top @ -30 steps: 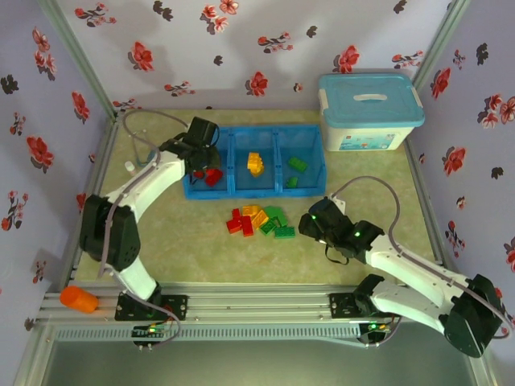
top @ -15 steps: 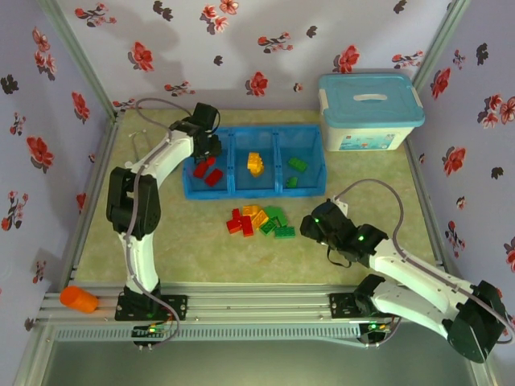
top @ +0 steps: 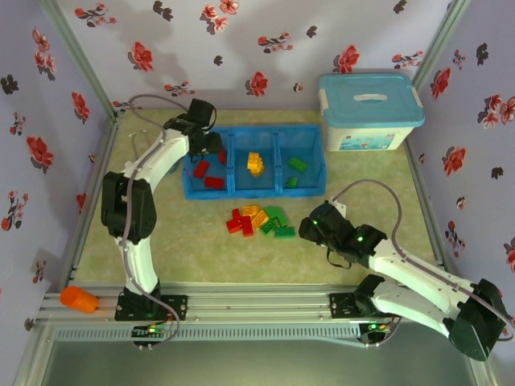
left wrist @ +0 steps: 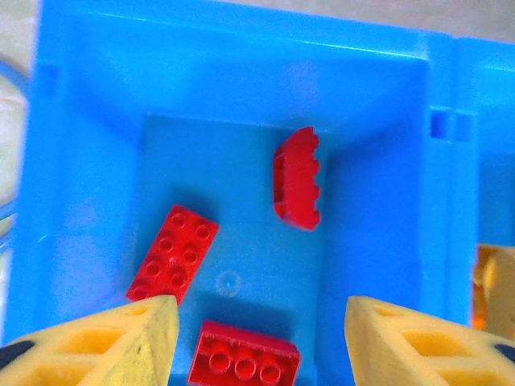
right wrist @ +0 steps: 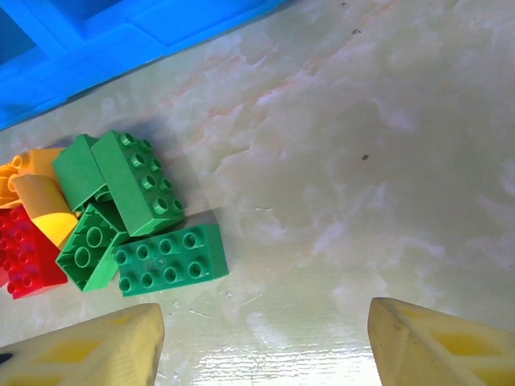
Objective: Sort the legos into containers by color
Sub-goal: Place the lego in the container, then pick up the lego from the center of the table.
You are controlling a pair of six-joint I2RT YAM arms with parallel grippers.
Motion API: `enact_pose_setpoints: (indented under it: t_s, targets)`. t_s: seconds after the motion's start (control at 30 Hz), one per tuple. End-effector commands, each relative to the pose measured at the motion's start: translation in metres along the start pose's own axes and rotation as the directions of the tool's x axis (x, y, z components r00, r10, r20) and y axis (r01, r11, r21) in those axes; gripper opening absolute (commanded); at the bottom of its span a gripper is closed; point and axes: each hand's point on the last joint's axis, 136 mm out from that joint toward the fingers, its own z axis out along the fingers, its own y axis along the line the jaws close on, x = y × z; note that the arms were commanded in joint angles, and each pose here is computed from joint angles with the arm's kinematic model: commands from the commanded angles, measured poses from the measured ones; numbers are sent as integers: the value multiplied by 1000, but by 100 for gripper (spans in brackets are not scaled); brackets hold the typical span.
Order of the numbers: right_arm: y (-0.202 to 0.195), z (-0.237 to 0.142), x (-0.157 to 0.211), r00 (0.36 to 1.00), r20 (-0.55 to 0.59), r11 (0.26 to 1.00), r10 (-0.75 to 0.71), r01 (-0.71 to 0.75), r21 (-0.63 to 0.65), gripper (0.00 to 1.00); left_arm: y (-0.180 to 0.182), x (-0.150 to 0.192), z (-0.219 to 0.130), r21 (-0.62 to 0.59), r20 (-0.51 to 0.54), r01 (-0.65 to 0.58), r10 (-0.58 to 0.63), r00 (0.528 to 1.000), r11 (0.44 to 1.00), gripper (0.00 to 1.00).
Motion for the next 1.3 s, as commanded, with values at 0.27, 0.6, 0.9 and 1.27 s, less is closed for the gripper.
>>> enact_pose_setpoints:
  t_s: [0.27,0.6,0.9,1.27]
  targets:
    - [45,3,-3,991,-26,991,-134,134,-10,71,14,44,-101,133,169,55,-77,983,990,58]
    - [93,34,1,962,-115,969,-248,247,-22,70,28,146,-117,199,136,49,-77,988,979,58]
    - [120,71,10,933,-202,953,-299,303,-9,61,50,210,-123,219,100,52,-75,992,974,58]
    - [134,102,10,911,-249,936,-328,349,44,51,66,232,-123,222,88,93,-115,989,971,58]
